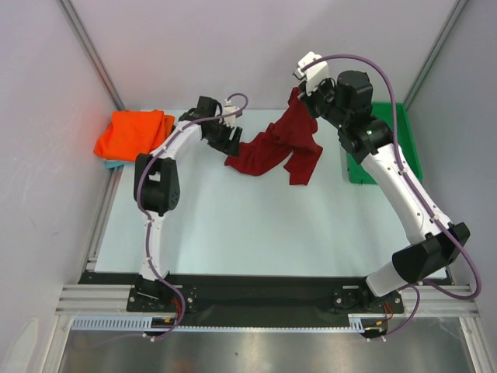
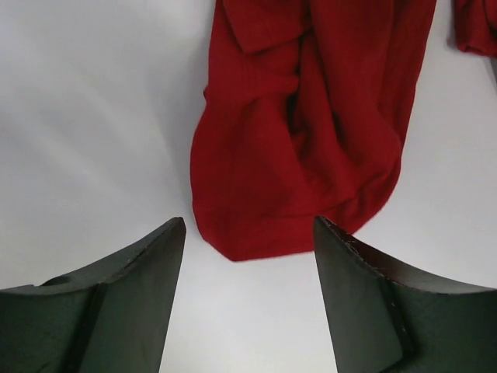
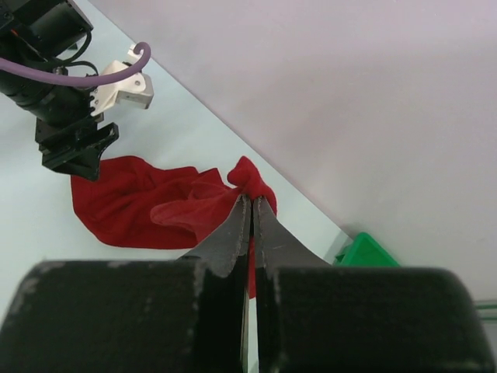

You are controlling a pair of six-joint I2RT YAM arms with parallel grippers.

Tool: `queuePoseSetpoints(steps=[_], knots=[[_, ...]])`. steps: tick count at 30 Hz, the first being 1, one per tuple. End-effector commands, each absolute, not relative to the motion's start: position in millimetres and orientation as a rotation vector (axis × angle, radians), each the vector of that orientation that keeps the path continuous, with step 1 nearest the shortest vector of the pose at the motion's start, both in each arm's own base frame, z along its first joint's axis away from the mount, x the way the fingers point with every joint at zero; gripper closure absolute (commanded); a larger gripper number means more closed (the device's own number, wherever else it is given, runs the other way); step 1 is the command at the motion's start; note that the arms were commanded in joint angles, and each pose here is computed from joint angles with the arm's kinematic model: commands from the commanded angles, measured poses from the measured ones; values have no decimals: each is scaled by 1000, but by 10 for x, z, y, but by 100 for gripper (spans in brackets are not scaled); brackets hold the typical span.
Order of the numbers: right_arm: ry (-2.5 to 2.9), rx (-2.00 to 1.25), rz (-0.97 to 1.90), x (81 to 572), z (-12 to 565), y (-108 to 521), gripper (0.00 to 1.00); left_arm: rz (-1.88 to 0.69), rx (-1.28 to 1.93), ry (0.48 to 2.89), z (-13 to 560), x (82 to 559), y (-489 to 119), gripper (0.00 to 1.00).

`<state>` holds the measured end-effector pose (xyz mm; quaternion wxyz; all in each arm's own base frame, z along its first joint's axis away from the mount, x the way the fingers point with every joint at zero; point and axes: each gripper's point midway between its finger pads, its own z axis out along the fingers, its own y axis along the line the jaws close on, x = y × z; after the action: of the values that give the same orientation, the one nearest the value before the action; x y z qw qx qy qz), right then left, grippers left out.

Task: Fold and stack the t-shirts
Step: Flatten the tshirt out

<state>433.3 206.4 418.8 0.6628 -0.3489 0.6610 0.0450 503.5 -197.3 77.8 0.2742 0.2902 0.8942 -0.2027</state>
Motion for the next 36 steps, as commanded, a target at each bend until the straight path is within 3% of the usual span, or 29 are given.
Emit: queuePoseSetpoints(steps=[1,13,19,20,24,30,34,36], knots=[[1437,-768,86,4222,4405,1984,100,-545,776,2323,989,5247,-2084,28],[1496,-760,74,4233,4223,1871,100,-633,730,2388,558,5350,-2214,32],[1518,-760,69,4272,4128,1856,100,-692,756,2342,643,5373,-2305,74],[1522,-763,68,4281,4107,1860,100,-693,760,2342,644,5362,-2304,99],[1520,-736,45,4363,4107,1791,100,-662,729,2303,928,5364,-2259,100],[1552,-613,-5,4824,4098,1486,100,-464,674,2049,2344,5413,-2088,100],[1519,-551,-9,5197,4349,1379,100,-439,673,1874,3306,5080,-2016,99],[1475,-538,-17,5284,4560,1383,100,-464,710,1856,3433,4859,-2040,100]])
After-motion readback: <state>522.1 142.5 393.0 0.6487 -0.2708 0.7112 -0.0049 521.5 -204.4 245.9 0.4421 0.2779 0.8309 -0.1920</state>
